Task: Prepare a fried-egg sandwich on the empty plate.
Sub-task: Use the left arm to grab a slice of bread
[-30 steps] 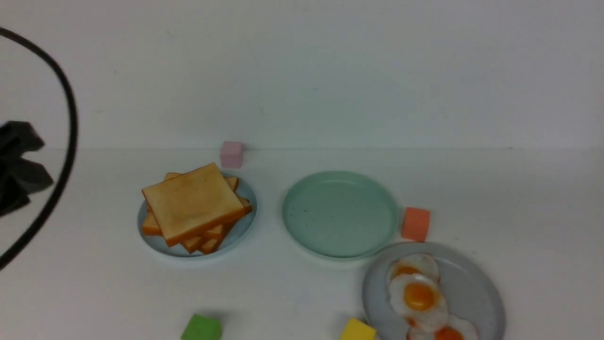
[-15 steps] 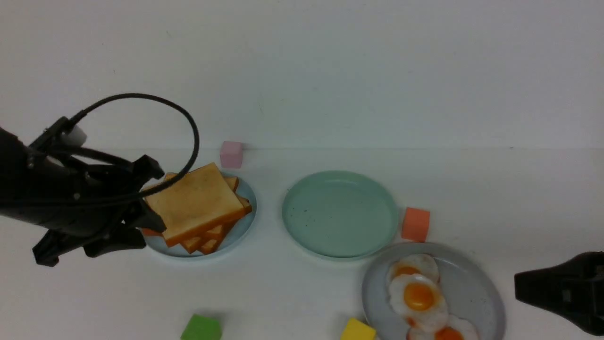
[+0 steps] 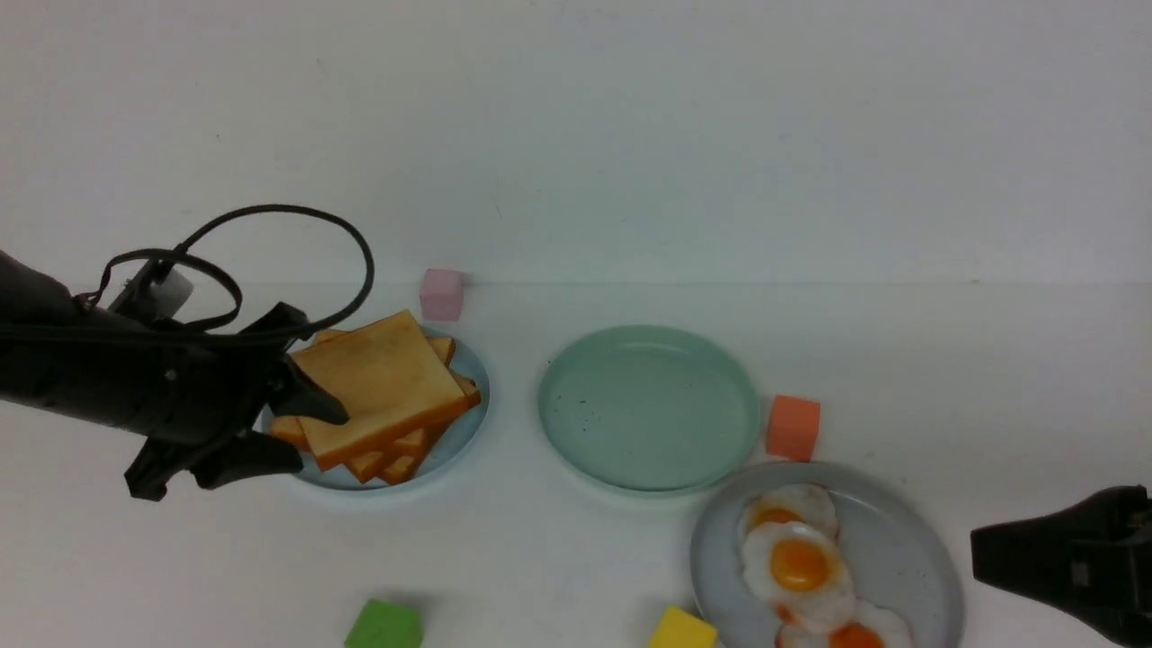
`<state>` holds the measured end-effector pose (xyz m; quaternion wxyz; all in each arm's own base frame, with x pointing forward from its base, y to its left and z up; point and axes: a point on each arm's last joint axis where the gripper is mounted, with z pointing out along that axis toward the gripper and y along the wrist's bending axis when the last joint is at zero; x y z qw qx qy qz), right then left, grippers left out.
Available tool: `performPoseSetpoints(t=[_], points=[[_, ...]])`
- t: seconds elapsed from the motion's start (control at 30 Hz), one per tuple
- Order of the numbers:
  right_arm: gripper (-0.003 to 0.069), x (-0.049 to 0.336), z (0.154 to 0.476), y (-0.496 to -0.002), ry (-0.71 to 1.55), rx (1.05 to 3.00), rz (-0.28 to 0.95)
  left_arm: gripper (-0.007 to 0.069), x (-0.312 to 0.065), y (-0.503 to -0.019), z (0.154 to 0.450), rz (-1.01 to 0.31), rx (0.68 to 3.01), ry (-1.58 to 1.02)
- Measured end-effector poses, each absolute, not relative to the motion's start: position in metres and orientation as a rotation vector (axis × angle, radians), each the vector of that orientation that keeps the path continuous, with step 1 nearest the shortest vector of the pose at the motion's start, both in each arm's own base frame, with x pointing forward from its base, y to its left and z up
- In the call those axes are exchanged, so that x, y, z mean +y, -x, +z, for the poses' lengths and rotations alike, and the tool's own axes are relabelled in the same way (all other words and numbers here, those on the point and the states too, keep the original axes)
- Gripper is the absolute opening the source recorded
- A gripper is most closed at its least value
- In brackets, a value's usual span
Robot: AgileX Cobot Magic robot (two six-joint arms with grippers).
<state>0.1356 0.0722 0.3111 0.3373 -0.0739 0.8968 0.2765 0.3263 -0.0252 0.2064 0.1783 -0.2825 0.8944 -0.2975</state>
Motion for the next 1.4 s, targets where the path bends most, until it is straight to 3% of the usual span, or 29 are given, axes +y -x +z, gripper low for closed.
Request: performPoseSetpoints(t=[0.53, 1.07, 1.23, 1.4], points=[[0.0241, 0.075, 0.311, -0.133, 0.18, 2.352, 0.783, 0.0407, -0.022, -0.333, 0.194, -0.772, 2.537, 0.696], [0.0241, 0.077, 0.311, -0.13, 0.183, 2.377, 0.823, 0.0405, -0.022, -0.342, 0.171, -0.798, 2.541, 0.767], [0.0241, 0.078, 0.311, -0.129, 0.185, 2.386, 0.835, 0.0331, -0.022, -0.344, 0.171, -0.79, 2.533, 0.755], [0.0241, 0.079, 0.312, -0.129, 0.174, 2.384, 0.866, 0.0179, -0.022, -0.343, 0.171, -0.793, 2.537, 0.741]])
